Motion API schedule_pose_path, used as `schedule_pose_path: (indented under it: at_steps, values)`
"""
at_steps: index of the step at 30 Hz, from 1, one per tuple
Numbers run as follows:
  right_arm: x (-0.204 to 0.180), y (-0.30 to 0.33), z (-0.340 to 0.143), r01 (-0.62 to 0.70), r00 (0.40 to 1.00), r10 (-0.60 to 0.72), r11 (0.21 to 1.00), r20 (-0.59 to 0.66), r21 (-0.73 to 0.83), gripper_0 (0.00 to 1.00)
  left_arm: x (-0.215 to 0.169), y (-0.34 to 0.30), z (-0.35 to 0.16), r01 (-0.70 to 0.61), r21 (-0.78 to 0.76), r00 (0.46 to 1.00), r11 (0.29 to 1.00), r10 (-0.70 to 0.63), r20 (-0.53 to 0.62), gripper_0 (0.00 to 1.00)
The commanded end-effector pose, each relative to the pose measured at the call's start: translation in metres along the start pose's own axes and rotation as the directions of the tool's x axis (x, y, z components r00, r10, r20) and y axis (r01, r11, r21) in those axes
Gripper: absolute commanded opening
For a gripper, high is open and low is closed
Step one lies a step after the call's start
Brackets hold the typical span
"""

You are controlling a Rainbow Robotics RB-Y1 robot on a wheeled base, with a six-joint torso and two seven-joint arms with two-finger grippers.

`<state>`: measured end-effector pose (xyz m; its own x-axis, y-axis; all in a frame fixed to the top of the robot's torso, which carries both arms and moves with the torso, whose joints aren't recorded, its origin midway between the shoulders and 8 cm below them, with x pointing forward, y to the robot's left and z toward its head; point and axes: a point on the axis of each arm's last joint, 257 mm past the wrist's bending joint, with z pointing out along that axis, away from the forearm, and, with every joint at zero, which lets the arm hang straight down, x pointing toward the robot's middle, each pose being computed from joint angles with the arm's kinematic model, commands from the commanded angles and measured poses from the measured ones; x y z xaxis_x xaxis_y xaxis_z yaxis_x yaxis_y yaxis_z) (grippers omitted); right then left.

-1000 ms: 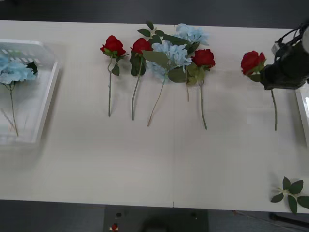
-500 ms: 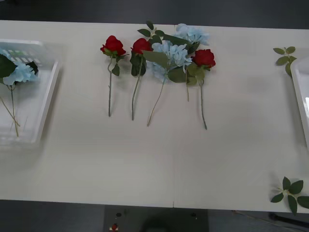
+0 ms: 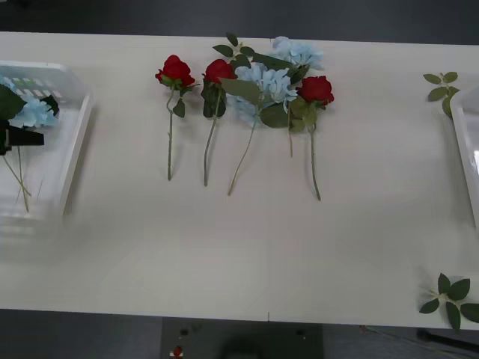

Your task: Put the red flowers into the right box and the blue flowers into the left box

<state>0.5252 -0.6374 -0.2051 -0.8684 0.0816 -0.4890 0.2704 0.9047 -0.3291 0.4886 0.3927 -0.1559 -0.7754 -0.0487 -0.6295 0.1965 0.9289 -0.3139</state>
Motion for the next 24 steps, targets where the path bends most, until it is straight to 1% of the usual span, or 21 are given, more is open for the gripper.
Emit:
schedule_pose_path:
  at_steps: [1, 4, 8, 13, 14, 15, 16, 17, 18, 24]
  values:
    - [0.016, 0.009, 0.021, -0.031, 0.999, 0.031, 1.0, -0.006, -0.001, 0.0, -0.036, -0.033, -0.005, -0.168, -0.031, 0.984, 0.985, 0.17, 0.051, 0.88]
    - [0.022, 0.007, 0.027, -0.04, 0.999, 0.04, 0.999, -0.01, 0.013, 0.0, -0.04, -0.048, 0.008, -0.236, -0.048, 0.97, 0.971, 0.238, 0.043, 0.88]
    - [0.024, 0.0, 0.029, -0.046, 0.999, 0.046, 0.999, -0.008, 0.028, 0.0, -0.05, -0.063, 0.028, -0.292, -0.071, 0.955, 0.954, 0.296, 0.038, 0.88]
    - [0.024, 0.0, 0.029, -0.035, 0.999, 0.035, 0.999, -0.008, 0.025, 0.01, -0.056, -0.087, 0.057, -0.293, -0.091, 0.954, 0.952, 0.296, 0.033, 0.88]
    - [0.023, 0.001, 0.029, -0.033, 0.999, 0.033, 0.999, -0.007, 0.024, 0.19, -0.056, -0.089, 0.06, -0.297, -0.093, 0.953, 0.95, 0.301, 0.031, 0.88]
    - [0.021, 0.005, 0.029, -0.04, 0.999, 0.04, 0.999, -0.003, 0.012, 0.66, -0.055, -0.092, 0.067, -0.296, -0.099, 0.953, 0.95, 0.3, 0.03, 0.88]
    - [0.021, 0.007, 0.028, -0.052, 0.999, 0.052, 0.999, -0.002, 0.001, 0.9, -0.056, -0.097, 0.072, -0.304, -0.101, 0.951, 0.947, 0.308, 0.031, 0.88]
    - [0.021, 0.011, 0.028, -0.061, 0.998, 0.061, 0.998, -0.002, -0.013, 0.97, -0.055, -0.103, 0.079, -0.313, -0.101, 0.948, 0.944, 0.317, 0.031, 0.88]
    - [0.021, 0.012, 0.028, -0.067, 0.998, 0.067, 0.998, -0.003, -0.018, 0.98, -0.056, -0.105, 0.085, -0.313, -0.103, 0.948, 0.944, 0.318, 0.03, 0.89]
    - [0.022, 0.014, 0.027, -0.087, 0.996, 0.087, 0.996, -0.011, -0.033, 0.98, -0.057, -0.132, 0.122, -0.318, -0.089, 0.946, 0.944, 0.322, 0.026, 0.88]
